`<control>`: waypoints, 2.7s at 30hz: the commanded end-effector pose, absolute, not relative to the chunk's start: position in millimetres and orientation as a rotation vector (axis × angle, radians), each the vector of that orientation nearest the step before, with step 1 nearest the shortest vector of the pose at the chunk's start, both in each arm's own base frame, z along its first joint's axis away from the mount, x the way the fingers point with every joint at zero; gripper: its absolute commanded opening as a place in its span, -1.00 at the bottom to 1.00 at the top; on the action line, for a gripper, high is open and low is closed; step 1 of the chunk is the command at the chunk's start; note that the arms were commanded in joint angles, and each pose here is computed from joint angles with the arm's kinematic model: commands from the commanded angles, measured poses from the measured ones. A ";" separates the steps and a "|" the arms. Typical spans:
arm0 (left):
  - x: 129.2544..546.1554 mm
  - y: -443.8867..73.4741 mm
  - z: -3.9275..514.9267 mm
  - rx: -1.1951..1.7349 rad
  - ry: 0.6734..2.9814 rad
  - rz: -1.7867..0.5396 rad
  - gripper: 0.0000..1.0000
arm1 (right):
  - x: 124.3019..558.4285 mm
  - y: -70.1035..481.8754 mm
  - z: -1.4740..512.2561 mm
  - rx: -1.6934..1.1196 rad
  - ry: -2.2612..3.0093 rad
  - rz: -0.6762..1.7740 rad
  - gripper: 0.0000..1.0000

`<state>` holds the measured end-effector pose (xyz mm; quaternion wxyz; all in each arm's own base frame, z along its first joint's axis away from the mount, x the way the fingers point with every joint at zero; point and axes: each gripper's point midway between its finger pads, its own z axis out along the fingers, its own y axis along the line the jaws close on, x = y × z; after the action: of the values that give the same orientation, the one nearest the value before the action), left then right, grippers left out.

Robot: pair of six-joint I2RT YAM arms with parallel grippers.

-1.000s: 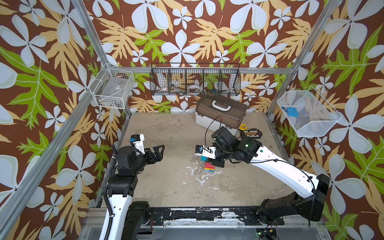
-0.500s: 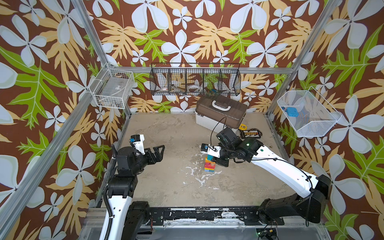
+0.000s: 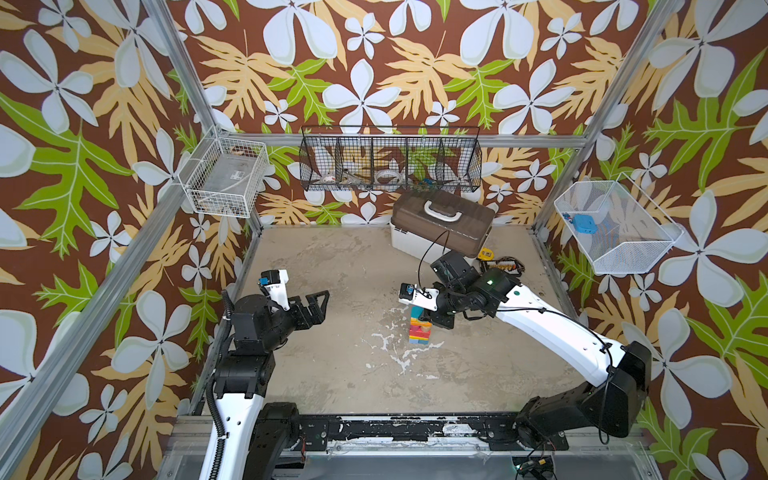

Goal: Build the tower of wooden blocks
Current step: 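Lower the teal wedge onto the yellow cube and open the right gripper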

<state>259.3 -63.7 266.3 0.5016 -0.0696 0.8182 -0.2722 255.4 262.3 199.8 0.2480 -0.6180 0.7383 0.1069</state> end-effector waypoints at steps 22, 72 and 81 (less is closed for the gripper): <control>258.5 -66.5 271.8 -0.141 1.954 -0.657 0.99 | 259.5 258.9 187.4 -1.713 2.049 0.297 -0.92; 256.5 -69.1 273.3 -0.131 1.948 -0.662 0.99 | 262.8 256.9 192.7 -1.679 2.039 0.306 -0.21; 256.2 -69.4 273.5 -0.129 1.947 -0.662 0.99 | 264.1 256.6 193.7 -1.676 2.038 0.297 -0.22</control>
<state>255.1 -68.7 269.8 0.5068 -0.0594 0.8148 -0.2754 262.9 254.8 190.2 0.2339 -0.6127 0.7473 0.1074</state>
